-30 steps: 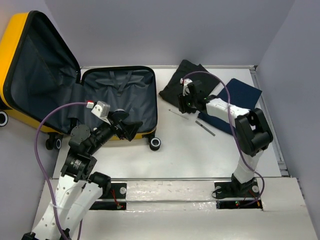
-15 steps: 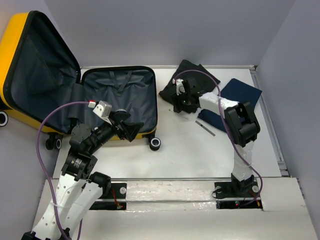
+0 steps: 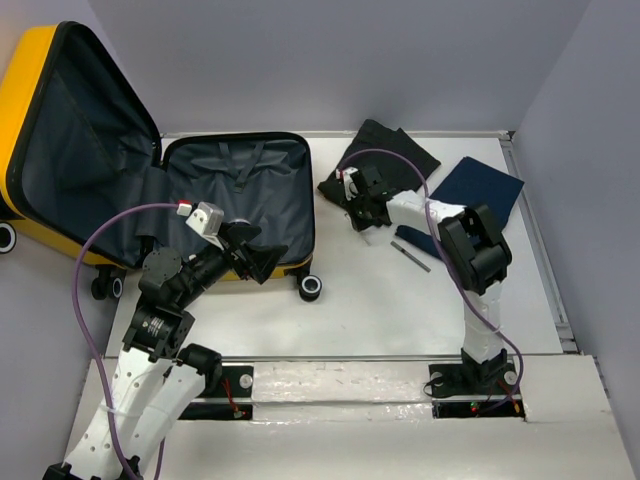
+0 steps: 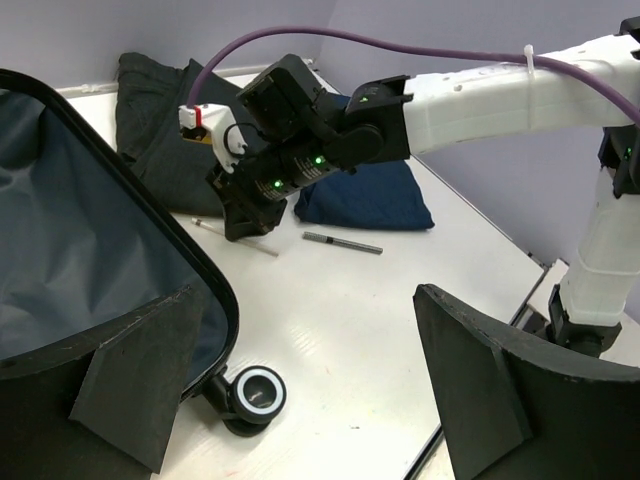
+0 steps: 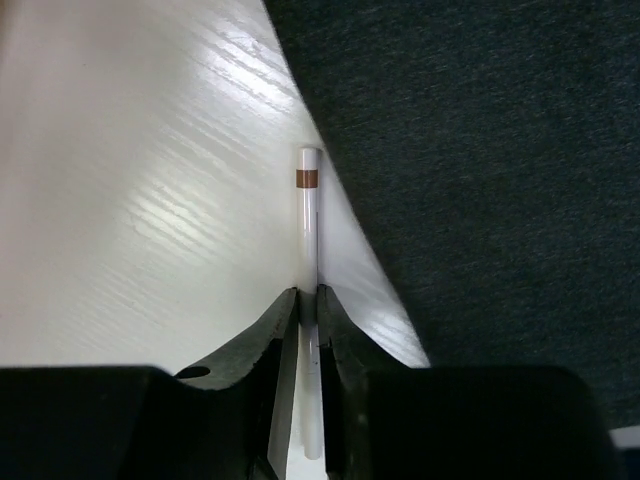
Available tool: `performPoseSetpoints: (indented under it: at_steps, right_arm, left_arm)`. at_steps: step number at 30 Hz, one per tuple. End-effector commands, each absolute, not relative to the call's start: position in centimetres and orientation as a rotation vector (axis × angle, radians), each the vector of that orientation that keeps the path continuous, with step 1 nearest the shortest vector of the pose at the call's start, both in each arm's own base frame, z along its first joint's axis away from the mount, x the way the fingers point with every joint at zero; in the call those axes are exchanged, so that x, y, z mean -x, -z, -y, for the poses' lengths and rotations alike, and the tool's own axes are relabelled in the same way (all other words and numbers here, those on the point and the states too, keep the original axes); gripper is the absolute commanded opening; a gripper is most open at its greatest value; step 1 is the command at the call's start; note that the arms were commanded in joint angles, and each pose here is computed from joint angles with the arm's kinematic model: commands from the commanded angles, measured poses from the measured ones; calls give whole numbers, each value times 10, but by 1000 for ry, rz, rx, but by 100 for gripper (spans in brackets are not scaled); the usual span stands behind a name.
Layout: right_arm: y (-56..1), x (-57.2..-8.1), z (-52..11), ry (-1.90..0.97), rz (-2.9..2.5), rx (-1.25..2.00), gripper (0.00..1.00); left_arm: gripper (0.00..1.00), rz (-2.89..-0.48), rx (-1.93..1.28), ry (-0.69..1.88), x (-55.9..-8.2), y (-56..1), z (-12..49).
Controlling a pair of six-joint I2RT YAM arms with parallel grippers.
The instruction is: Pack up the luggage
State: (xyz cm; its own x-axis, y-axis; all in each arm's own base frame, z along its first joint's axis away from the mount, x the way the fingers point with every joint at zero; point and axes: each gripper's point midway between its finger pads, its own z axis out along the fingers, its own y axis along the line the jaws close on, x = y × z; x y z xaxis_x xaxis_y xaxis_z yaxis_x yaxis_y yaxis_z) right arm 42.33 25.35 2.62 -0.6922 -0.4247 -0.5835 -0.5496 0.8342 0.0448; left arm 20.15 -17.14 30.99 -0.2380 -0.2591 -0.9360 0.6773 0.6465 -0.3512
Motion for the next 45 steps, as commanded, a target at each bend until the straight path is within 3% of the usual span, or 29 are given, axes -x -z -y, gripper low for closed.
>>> performPoseSetpoints:
  at_steps: [1, 4, 6, 8, 13, 23, 28, 32, 33, 35, 37, 38, 39, 42, 45]
  right_arm:
    - [-10, -391, -249, -139, -2510, 770, 16]
    - [-11, -384, -249, -87, -2504, 774, 14]
    - [-11, -380, -250, -69, -2502, 782, 19]
    - [-10, -379, -249, -67, -2514, 760, 8]
    - [-41, -388, -242, -29, -2459, 614, 7]
    - [-221, -388, -295, -323, -2071, 424, 7]
    - [-294, -384, -378, -791, -1898, 433, 9]
    - [-288, -392, -418, -931, -1920, 448, 49]
    - [-288, -393, -417, -921, -1921, 438, 72]
    - [-283, -400, -394, -815, -1932, 387, 80]
    - [-275, -409, -362, -727, -1948, 323, 79]
    - [-241, -404, -340, -661, -2018, 298, 76]
    - [-252, -413, -302, -582, -1985, 199, 64]
    - [-210, -410, -232, -431, -2061, 44, 45]
    - [-150, -384, -152, -277, -2177, -133, 40]
  left_arm:
    - [99, -1485, -394, 912, -197, -336, 172]
    - [99, -1480, -397, 912, -196, -336, 172]
    - [99, -1479, -395, 911, -195, -336, 171]
    - [99, -1476, -394, 910, -195, -337, 171]
    - [99, -1473, -386, 904, -195, -338, 170]
    - [99, -1476, -335, 859, -202, -340, 161]
    - [99, -1488, -329, 855, -204, -337, 161]
    - [99, -1485, -323, 846, -203, -338, 159]
    - [99, -1483, -323, 844, -203, -338, 159]
    - [99, -1483, -322, 843, -203, -338, 158]
    - [99, -1482, -324, 843, -202, -338, 158]
    - [99, -1478, -326, 844, -201, -339, 158]
    - [99, -1471, -327, 843, -200, -341, 158]
    - [99, -1463, -342, 853, -196, -343, 160]
    - [99, -1467, -360, 869, -193, -342, 165]
